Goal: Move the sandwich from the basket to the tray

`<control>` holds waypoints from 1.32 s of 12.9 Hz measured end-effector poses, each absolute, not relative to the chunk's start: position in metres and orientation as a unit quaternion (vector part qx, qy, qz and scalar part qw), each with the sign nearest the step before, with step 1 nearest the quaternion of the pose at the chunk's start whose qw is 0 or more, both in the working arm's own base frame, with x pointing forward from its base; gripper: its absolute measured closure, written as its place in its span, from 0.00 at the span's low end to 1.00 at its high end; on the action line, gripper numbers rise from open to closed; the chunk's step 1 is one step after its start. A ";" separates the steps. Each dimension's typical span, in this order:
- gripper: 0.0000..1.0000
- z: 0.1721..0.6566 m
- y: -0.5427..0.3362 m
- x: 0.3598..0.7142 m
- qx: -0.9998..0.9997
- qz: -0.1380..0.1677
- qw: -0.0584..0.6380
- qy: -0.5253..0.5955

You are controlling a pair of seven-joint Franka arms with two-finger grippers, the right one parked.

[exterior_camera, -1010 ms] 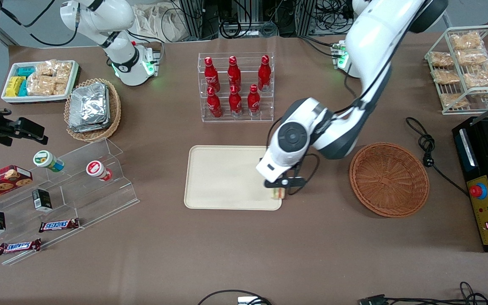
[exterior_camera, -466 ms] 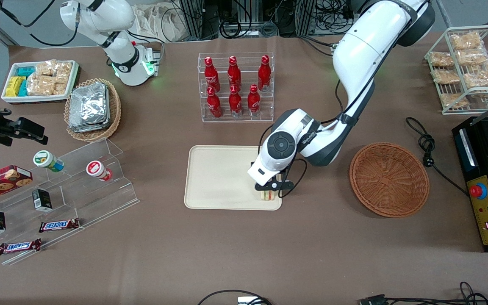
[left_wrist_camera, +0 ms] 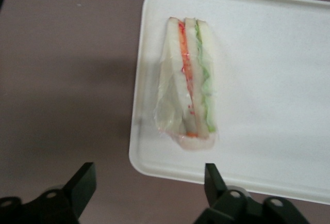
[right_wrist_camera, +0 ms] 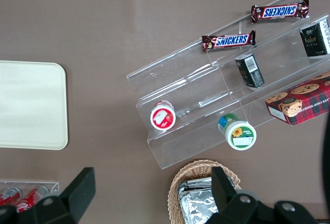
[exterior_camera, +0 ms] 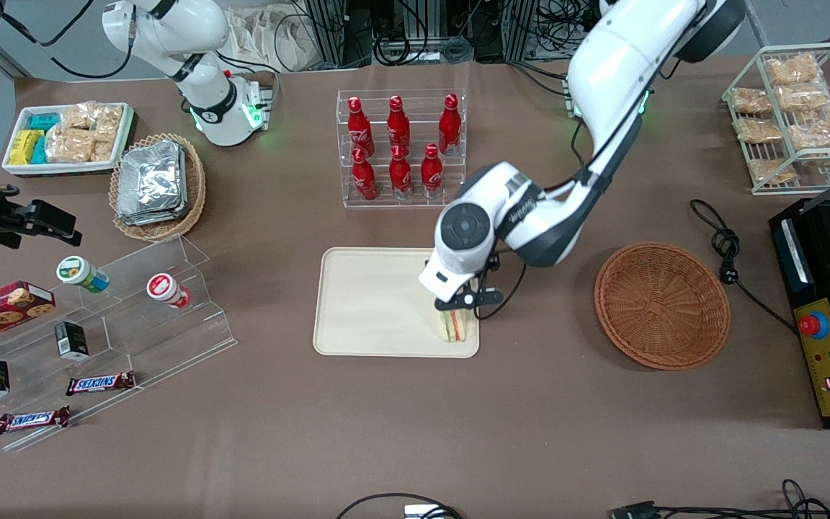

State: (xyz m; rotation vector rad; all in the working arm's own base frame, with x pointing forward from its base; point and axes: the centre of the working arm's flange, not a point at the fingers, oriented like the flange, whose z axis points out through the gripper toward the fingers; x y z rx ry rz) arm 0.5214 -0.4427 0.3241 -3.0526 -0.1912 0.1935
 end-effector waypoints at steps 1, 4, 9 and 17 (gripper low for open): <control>0.00 0.345 -0.438 0.505 -0.995 0.051 0.049 -0.066; 0.00 0.401 -0.395 0.459 -0.995 0.014 0.074 -0.066; 0.00 0.476 -0.276 0.467 -0.997 0.025 0.074 -0.021; 0.00 0.535 -0.076 0.516 -0.997 0.063 0.042 -0.012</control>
